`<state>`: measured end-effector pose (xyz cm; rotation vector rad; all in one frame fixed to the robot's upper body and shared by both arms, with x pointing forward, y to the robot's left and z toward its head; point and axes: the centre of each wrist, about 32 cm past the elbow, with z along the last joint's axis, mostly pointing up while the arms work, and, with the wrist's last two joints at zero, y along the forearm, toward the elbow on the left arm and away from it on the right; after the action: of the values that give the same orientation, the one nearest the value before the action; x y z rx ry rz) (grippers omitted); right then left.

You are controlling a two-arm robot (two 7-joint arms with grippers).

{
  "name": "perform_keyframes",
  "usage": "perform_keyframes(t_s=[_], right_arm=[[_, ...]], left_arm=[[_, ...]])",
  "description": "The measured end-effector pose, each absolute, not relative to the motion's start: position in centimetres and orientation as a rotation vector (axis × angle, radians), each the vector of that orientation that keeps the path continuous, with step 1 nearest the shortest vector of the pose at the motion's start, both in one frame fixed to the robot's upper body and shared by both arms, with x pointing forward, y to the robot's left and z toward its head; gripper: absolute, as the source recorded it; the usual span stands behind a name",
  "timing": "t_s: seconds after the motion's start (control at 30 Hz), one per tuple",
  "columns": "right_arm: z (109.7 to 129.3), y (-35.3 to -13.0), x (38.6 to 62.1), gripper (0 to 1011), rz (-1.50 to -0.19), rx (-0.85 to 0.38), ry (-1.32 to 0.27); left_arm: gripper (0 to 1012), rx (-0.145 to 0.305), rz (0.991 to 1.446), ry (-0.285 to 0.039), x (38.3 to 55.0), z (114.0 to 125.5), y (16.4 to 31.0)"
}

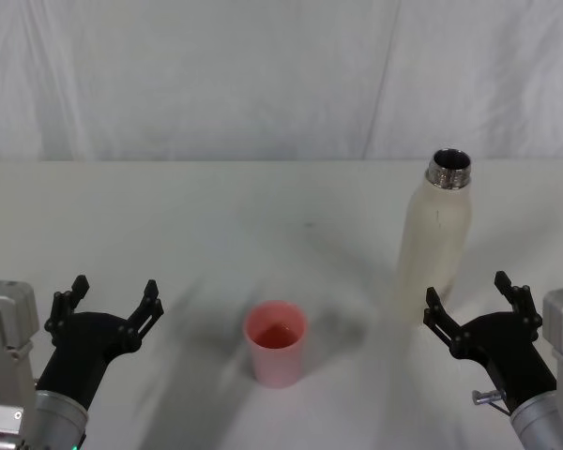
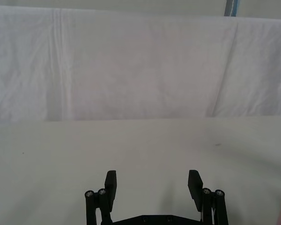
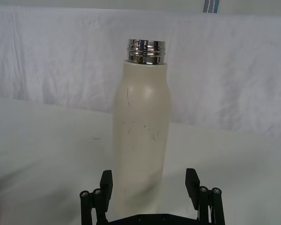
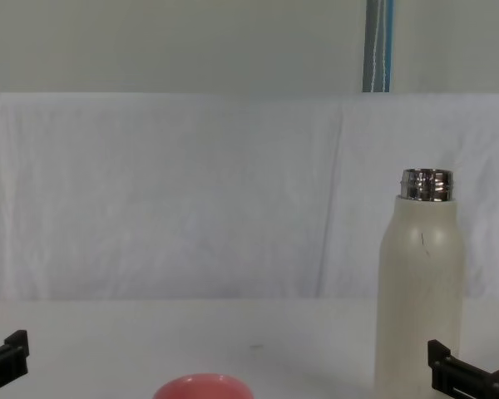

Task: Grasp the thermos with one hand and pour water into the cup lid.

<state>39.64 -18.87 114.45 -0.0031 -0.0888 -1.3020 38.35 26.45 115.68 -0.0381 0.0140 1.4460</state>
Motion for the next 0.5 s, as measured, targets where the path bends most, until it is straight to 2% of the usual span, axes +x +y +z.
perform_keyframes(t_s=[0.5], right_arm=[[114.45,-18.99,39.66,1002,-1.298,-0.003,-0.088]], left_arm=[[1001,-0.038,1.446,0.014,38.35,115.68,26.45]])
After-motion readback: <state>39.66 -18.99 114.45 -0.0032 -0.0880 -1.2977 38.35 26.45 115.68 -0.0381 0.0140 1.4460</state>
